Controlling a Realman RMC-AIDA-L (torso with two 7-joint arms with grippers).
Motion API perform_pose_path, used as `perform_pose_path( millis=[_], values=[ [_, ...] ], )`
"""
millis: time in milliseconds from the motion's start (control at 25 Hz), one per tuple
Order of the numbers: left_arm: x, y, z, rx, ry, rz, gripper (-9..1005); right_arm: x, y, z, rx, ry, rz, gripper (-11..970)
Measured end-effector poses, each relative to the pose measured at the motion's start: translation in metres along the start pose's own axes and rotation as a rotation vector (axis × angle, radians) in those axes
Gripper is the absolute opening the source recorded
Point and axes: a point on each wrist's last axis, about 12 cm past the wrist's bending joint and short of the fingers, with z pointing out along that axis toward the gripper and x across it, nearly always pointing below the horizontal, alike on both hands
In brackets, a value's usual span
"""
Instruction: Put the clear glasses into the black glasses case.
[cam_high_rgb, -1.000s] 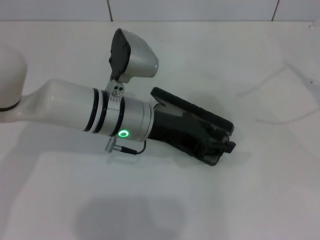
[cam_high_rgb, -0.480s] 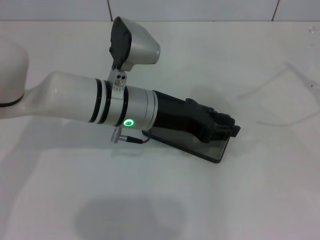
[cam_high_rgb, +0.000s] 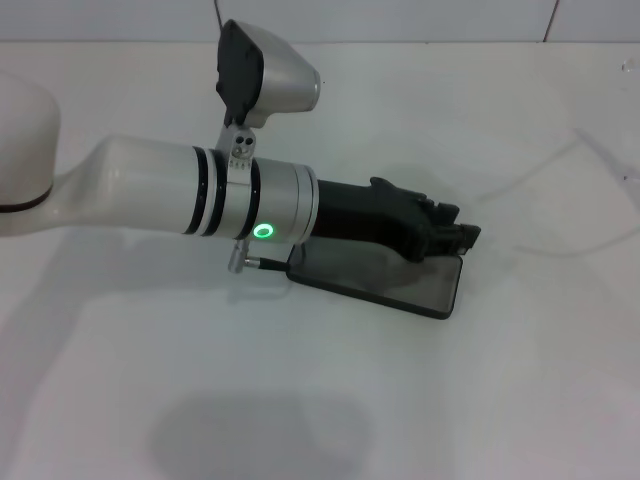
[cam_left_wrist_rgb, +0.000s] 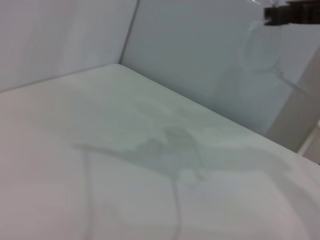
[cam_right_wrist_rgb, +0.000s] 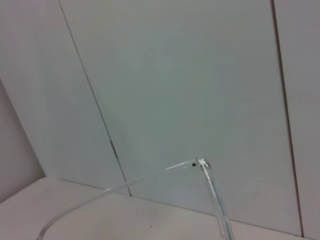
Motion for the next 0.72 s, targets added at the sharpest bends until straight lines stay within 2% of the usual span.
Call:
perform_pose_path(
  millis=[200,520,720],
  values=[
    [-0.002,0.002,-0.001,-0.016,-0.017,-0.005,369,0.001,0.0,-0.001,0.001,-0.002,0.001,51],
    [-0.006,-0.008,-0.006,0.068,-0.022,-0.005,369,0.005,-0.002,-0.01,0.026,-0.012,0.013,51],
    [0.0,-0.009,-0.007,0.084,-0.002,-0.023,368,0.002,-0.003,-0.008,0.025,-0.021,0.004,51]
  ],
)
